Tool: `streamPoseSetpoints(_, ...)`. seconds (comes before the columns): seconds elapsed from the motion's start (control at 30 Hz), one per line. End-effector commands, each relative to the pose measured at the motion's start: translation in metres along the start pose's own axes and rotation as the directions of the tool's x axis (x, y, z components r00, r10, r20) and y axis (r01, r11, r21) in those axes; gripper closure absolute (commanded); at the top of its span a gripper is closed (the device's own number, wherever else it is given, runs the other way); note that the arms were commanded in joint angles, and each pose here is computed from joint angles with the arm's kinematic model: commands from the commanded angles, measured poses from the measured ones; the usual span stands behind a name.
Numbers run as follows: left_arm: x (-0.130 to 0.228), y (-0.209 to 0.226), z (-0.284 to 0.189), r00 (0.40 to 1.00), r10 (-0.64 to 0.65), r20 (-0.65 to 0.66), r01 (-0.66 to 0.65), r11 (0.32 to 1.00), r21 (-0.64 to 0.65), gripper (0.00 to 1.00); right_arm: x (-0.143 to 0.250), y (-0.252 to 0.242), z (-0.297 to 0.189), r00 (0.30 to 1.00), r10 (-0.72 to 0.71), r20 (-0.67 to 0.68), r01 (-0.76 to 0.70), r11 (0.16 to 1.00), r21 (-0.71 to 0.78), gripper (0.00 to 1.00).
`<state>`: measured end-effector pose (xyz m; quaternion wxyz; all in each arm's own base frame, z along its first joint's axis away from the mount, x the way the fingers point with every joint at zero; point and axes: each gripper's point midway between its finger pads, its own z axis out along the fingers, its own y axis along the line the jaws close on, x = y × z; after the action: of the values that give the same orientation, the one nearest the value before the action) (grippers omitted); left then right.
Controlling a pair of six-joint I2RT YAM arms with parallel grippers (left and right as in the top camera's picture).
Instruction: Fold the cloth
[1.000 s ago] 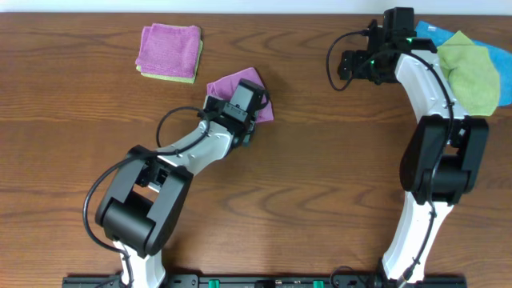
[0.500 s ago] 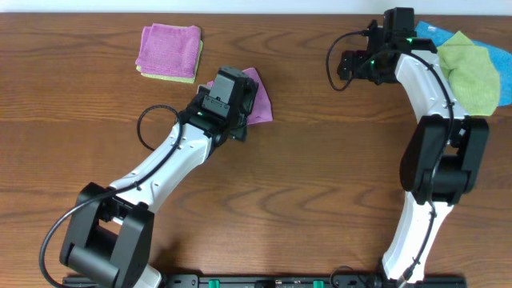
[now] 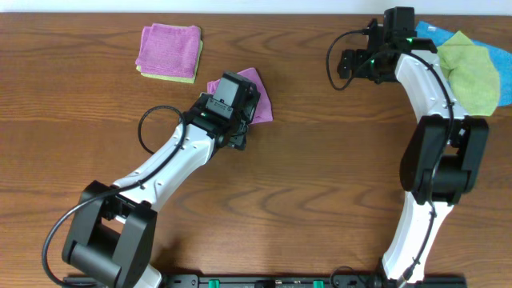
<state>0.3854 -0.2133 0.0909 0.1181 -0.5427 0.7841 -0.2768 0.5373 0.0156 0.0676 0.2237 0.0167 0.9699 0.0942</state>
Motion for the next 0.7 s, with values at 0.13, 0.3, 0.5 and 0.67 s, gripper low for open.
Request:
streamPoseSetpoints(0.13, -0.013, 0.013, 0.039, 0.996, -0.06, 0.064, 0.062, 0.997, -0.035, 0.05, -0.003, -0.005, -0.002, 1.0, -0.002, 0.014, 0.002, 1.0, -0.004, 0.01)
streamPoseSetpoints(0.3, -0.03, 0.003, 0.045, 0.99, -0.077, 0.117, 0.075, 0.997, 0.015, 0.05, -0.003, -0.014, -0.004, 1.0, 0.018, 0.017, -0.018, 1.0, 0.004, 0.01)
streamPoseSetpoints(0.5, -0.051, 0.014, 0.044, 0.983, -0.107, 0.151, 0.113, 0.993, -0.03, 0.16, -0.004, -0.017, -0.005, 1.0, 0.022, 0.02, -0.022, 1.0, 0.006, 0.01)
streamPoseSetpoints(0.67, -0.057, 0.013, 0.043, 0.98, -0.12, 0.159, 0.125, 0.992, -0.024, 0.43, -0.005, -0.017, -0.005, 0.999, 0.027, 0.024, -0.027, 1.0, 0.006, 0.01)
